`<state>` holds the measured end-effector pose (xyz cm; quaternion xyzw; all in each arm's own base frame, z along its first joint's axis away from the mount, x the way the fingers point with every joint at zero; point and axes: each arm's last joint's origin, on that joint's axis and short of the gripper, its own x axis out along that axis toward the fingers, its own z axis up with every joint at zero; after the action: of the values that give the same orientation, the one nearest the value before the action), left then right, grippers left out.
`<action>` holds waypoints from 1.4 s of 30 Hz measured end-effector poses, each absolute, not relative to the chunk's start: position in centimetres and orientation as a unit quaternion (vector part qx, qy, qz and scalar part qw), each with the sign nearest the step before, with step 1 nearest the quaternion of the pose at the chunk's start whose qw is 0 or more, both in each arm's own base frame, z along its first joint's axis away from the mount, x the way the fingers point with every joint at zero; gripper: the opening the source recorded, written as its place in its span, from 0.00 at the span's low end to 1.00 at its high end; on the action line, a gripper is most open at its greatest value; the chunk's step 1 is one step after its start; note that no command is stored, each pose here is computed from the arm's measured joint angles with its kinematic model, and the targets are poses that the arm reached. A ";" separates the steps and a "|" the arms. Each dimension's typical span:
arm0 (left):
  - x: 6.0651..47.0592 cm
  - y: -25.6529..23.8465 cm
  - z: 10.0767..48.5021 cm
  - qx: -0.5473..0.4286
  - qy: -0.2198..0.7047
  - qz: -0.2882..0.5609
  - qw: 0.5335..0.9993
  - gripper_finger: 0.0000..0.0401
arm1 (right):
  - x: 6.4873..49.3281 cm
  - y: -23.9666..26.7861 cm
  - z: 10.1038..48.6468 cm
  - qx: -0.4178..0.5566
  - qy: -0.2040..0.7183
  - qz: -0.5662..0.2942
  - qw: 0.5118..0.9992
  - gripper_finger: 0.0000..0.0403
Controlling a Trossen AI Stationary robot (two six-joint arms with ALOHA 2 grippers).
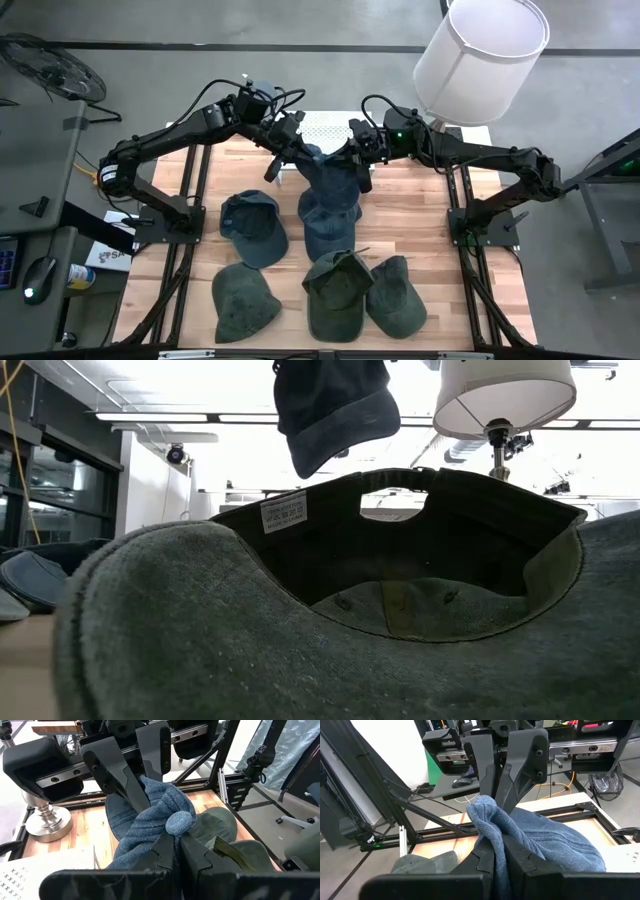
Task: Pick & Place hat
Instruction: Put the right blue cap on the shelf
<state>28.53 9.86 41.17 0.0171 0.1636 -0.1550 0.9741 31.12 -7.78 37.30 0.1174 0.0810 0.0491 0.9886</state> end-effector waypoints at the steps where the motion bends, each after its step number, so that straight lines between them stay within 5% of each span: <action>1: 28.5 9.9 41.2 0.017 0.164 -0.155 0.974 0.00 | 31.1 -7.8 37.3 0.118 0.081 0.049 0.989 0.03; 10: 28.5 9.9 41.2 0.016 0.165 -0.149 0.975 0.00 | 30.6 -7.8 37.8 0.125 0.075 0.025 0.989 0.09; 25: 28.7 10.3 41.4 0.022 0.165 -0.084 0.983 0.00 | 25.3 -7.0 40.7 0.106 0.076 -0.102 0.986 0.43; 42: 29.8 16.6 40.3 -0.060 0.119 -0.005 0.991 0.00 | 17.1 -4.4 41.7 0.145 0.147 -0.206 0.957 0.40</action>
<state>29.84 16.58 40.28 -0.0598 0.1195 -0.0048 0.9910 17.08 -4.36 41.66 0.1454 0.1468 -0.2059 0.9565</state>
